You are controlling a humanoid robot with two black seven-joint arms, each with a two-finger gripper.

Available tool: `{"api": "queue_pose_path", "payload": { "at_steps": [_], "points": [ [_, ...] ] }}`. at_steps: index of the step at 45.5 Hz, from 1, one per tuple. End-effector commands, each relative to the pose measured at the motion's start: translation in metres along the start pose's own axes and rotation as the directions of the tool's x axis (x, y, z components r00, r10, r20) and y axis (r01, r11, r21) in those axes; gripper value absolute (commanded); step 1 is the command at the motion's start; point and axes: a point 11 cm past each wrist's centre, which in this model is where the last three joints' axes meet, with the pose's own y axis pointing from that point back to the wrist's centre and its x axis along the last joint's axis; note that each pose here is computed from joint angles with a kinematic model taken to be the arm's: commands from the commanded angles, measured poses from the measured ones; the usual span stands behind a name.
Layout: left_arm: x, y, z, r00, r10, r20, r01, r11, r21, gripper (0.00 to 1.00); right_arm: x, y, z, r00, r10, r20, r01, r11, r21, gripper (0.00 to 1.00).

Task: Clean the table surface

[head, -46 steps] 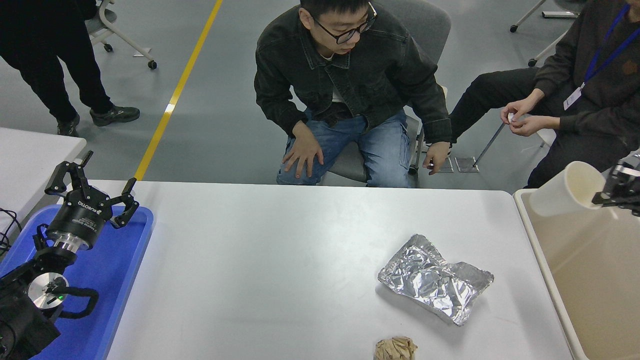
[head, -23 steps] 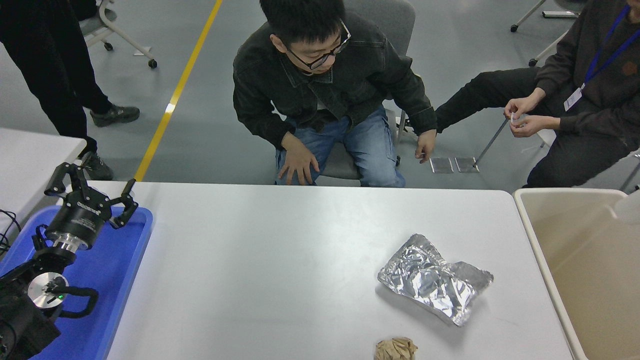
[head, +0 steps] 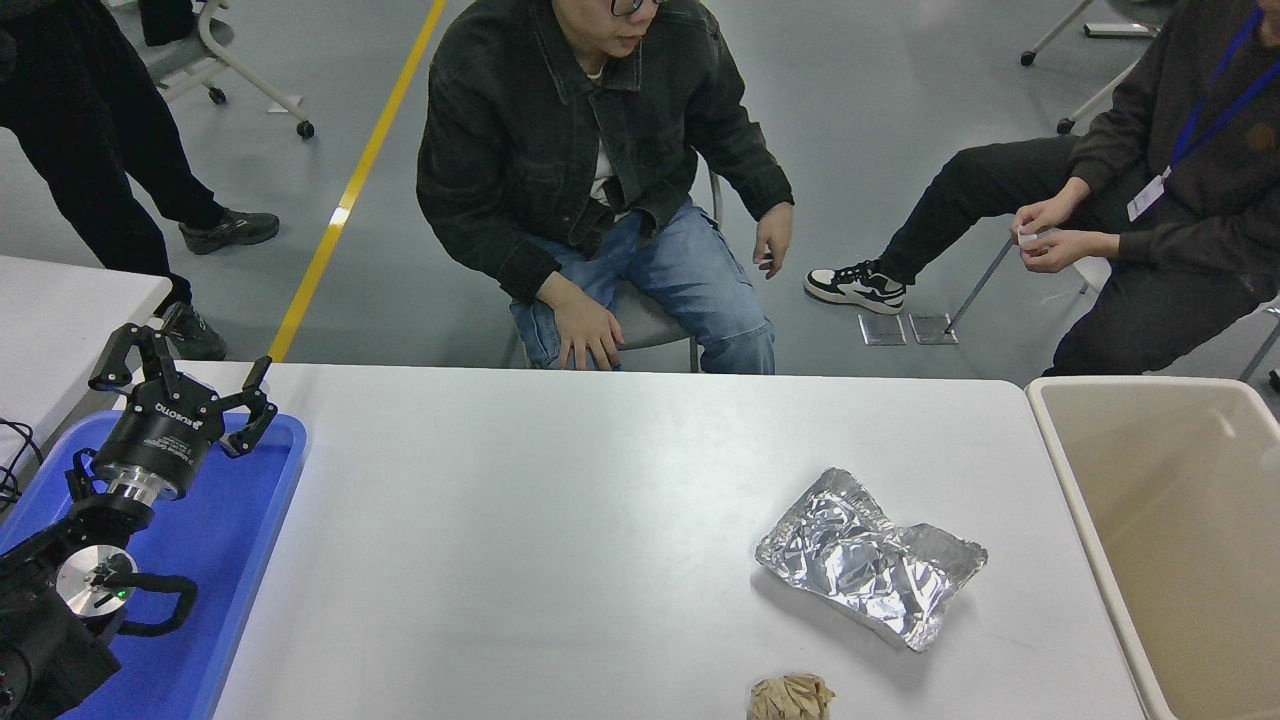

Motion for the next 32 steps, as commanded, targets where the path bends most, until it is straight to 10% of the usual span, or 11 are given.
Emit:
{"api": "queue_pose_path", "payload": {
  "at_steps": [1, 32],
  "points": [
    [0.000, 0.000, 0.000, 1.000, 0.000, 0.000, 0.000, 1.000, 0.000, 1.00, -0.015, -0.028, 0.000, 1.000, 0.012, -0.025, -0.013, 0.999, -0.040, 0.00],
    [0.000, 0.000, 0.000, 1.000, 0.000, 0.000, 0.000, 1.000, 0.000, 1.00, -0.081, -0.084, -0.002, 0.973, 0.082, -0.217, -0.102, 0.991, -0.083, 0.00]
  ]
}}
